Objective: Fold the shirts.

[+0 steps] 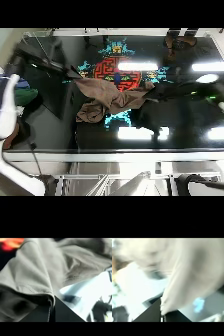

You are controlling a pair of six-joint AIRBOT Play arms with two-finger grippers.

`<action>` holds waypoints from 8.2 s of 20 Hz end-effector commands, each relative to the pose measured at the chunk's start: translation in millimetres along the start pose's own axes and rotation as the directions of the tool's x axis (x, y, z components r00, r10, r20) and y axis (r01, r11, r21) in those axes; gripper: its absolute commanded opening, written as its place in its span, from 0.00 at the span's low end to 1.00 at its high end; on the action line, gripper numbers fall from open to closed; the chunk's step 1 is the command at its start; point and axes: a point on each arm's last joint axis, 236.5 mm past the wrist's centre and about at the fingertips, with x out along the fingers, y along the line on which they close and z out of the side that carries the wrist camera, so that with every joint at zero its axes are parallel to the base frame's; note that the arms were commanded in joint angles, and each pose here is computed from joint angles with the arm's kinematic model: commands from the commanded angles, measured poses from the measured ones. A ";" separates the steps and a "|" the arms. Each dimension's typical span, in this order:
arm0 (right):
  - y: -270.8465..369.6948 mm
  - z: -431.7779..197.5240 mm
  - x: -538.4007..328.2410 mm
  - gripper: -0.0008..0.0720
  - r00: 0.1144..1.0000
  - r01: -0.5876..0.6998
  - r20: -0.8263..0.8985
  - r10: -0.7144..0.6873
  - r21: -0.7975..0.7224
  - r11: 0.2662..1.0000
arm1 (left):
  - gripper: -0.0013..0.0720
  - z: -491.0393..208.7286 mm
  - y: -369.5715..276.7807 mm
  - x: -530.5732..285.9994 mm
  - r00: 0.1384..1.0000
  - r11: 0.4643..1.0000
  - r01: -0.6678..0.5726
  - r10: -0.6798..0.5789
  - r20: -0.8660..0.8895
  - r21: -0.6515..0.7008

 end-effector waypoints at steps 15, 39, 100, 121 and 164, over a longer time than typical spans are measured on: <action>147.9 79.9 -234.5 0.05 0.687 0.309 0.727 -0.003 -0.289 0.906 | 0.05 -41.8 -209.2 -296.1 0.673 0.833 -0.460 0.099 0.733 0.309; -212.2 106.1 -104.5 0.85 0.805 0.575 0.078 -0.588 0.141 0.806 | 0.98 -129.5 82.6 -30.2 0.980 0.916 -0.191 0.156 -0.124 -0.352; -163.0 -109.5 -147.7 0.85 0.574 0.724 -0.092 -0.813 0.522 0.452 | 0.04 -40.3 165.0 65.9 0.911 0.923 -0.356 0.309 -0.274 -0.143; -124.5 76.0 96.3 0.79 0.874 0.447 -0.159 -0.459 -0.105 0.888 | 1.00 -83.7 143.2 38.6 0.881 0.925 -0.325 0.221 -0.418 -0.195; -174.7 88.4 108.5 0.72 0.836 0.471 -0.230 -0.498 -0.166 0.866 | 0.98 -99.2 145.1 69.1 0.955 0.877 -0.283 0.222 -0.196 -0.388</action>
